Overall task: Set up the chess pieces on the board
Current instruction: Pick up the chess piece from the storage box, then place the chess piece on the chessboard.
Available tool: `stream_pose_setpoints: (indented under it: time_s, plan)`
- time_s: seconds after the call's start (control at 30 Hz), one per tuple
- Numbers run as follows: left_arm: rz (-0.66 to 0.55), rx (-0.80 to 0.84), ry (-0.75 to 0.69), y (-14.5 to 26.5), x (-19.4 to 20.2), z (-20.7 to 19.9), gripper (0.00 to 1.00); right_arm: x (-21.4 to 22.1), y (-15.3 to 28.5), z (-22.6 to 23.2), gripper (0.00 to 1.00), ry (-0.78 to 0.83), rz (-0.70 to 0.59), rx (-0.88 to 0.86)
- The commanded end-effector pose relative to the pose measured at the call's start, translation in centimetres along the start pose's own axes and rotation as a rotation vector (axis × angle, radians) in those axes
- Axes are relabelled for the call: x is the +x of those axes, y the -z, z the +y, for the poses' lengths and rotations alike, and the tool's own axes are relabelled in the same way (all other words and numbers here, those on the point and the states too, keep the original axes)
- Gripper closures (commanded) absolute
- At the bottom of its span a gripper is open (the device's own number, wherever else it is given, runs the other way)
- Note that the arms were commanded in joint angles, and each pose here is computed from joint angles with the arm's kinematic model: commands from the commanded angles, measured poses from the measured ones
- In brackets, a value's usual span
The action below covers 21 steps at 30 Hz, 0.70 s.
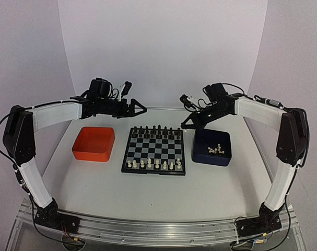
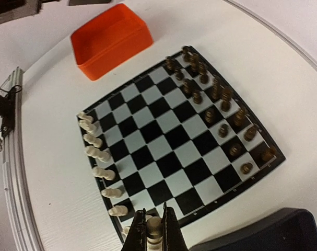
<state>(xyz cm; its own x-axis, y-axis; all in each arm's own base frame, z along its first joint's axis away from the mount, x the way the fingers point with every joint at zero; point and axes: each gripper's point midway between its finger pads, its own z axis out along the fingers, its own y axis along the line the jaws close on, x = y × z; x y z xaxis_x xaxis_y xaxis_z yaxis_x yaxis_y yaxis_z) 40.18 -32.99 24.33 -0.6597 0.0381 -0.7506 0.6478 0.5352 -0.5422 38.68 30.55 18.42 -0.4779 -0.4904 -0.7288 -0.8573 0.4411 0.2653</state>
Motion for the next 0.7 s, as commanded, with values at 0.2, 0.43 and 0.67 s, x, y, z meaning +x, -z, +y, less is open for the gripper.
stream_pose_setpoints:
  time_s: [0.2,0.43,0.67]
  plan:
    - [0.064,0.2,-0.048,0.3,-0.3,-6.4,0.02,-3.0,-0.2,8.9,0.99,0.338,-0.107,-0.191]
    - [0.114,0.26,-0.033,-0.4,1.2,-8.2,0.03,-5.2,-1.0,8.6,0.99,0.314,-0.161,-0.129]
    - [0.103,0.301,-0.061,0.2,2.3,-9.5,0.1,-7.5,-0.7,8.0,1.0,0.187,-0.278,-0.093]
